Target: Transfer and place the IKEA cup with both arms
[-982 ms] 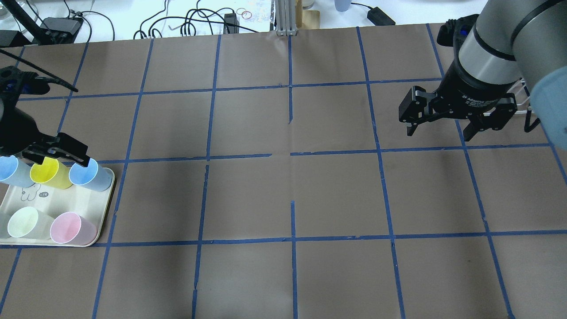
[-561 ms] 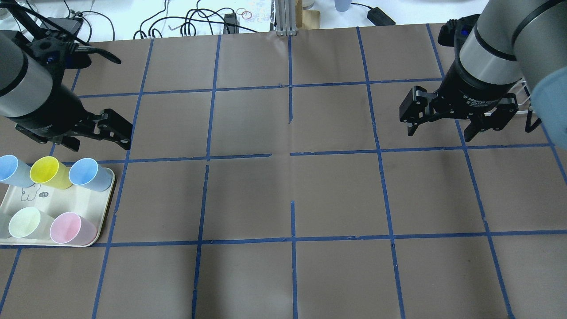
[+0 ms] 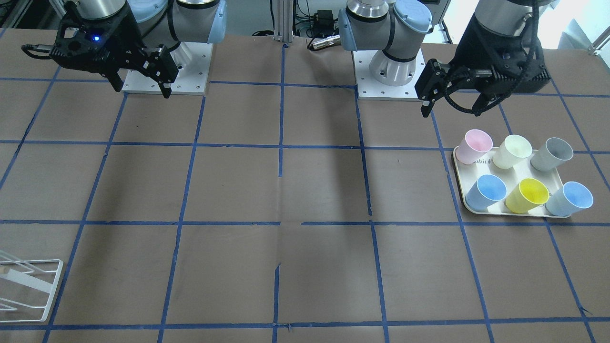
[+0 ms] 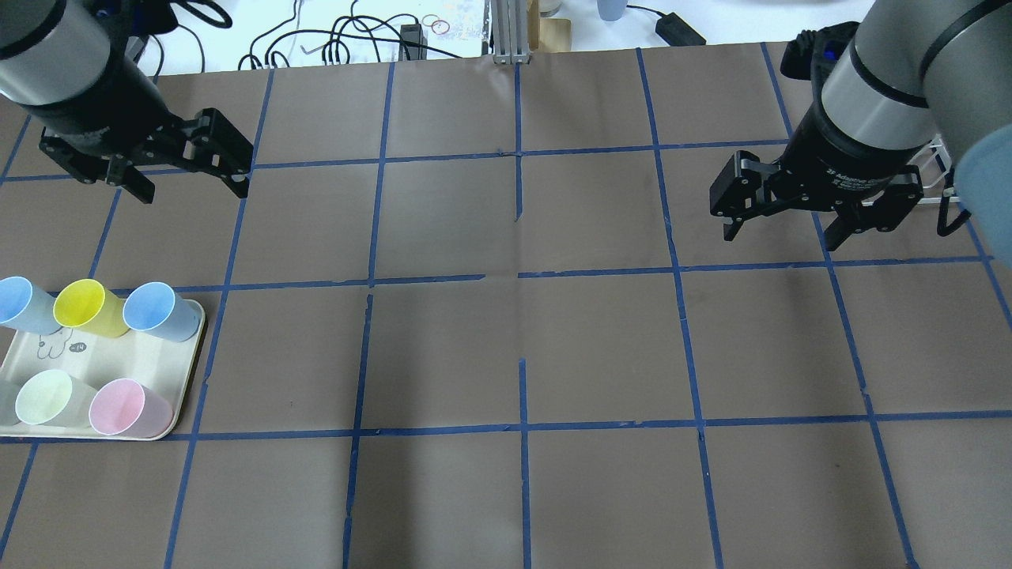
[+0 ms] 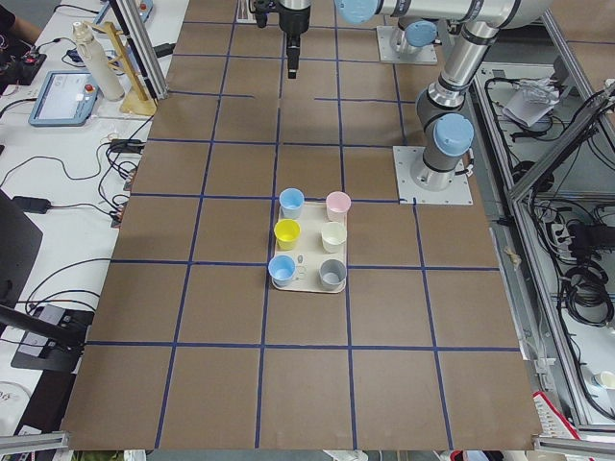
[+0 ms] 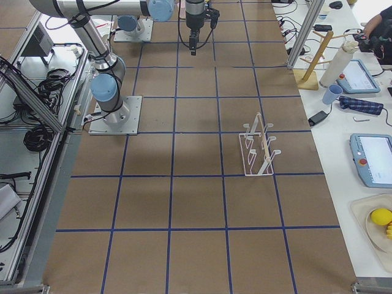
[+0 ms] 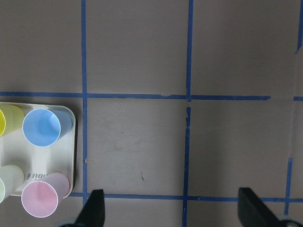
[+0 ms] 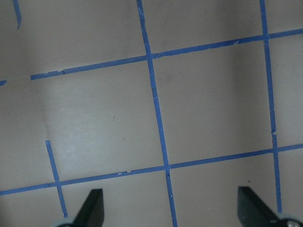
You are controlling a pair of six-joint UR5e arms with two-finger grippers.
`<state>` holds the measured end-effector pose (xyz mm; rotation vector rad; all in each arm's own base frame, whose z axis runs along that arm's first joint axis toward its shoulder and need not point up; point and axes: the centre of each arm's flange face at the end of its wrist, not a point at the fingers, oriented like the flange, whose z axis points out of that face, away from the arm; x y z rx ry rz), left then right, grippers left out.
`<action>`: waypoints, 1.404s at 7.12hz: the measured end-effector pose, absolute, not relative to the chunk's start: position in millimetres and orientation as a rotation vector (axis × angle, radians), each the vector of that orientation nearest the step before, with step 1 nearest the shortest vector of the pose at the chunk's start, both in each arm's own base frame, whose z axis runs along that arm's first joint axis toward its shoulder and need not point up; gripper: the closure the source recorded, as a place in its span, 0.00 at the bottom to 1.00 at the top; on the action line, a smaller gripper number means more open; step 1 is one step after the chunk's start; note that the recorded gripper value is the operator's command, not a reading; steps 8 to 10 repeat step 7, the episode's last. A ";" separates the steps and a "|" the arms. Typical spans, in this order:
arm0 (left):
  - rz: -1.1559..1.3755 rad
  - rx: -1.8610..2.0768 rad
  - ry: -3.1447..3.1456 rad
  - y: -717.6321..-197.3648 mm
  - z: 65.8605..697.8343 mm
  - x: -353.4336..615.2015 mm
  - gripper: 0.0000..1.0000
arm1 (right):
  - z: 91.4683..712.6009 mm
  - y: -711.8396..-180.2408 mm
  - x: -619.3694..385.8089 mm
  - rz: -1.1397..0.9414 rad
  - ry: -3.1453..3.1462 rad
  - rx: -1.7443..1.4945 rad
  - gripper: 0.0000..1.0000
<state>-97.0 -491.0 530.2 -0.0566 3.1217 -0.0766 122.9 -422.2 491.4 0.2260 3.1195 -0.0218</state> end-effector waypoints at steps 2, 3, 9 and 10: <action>-0.072 0.016 3.105 -490.1 531.0 -138.6 0.00 | 492.6 -421.0 123.5 -0.026 3.116 0.211 0.00; -0.060 0.027 3.099 -492.9 529.2 -131.5 0.00 | 492.8 -420.9 123.7 -0.027 3.115 0.209 0.00; -0.025 -0.018 3.132 -498.5 521.9 -109.4 0.00 | 493.7 -420.9 123.6 -0.031 3.114 0.208 0.00; -0.025 -0.018 3.132 -498.5 521.9 -109.4 0.00 | 493.7 -420.9 123.6 -0.031 3.114 0.208 0.00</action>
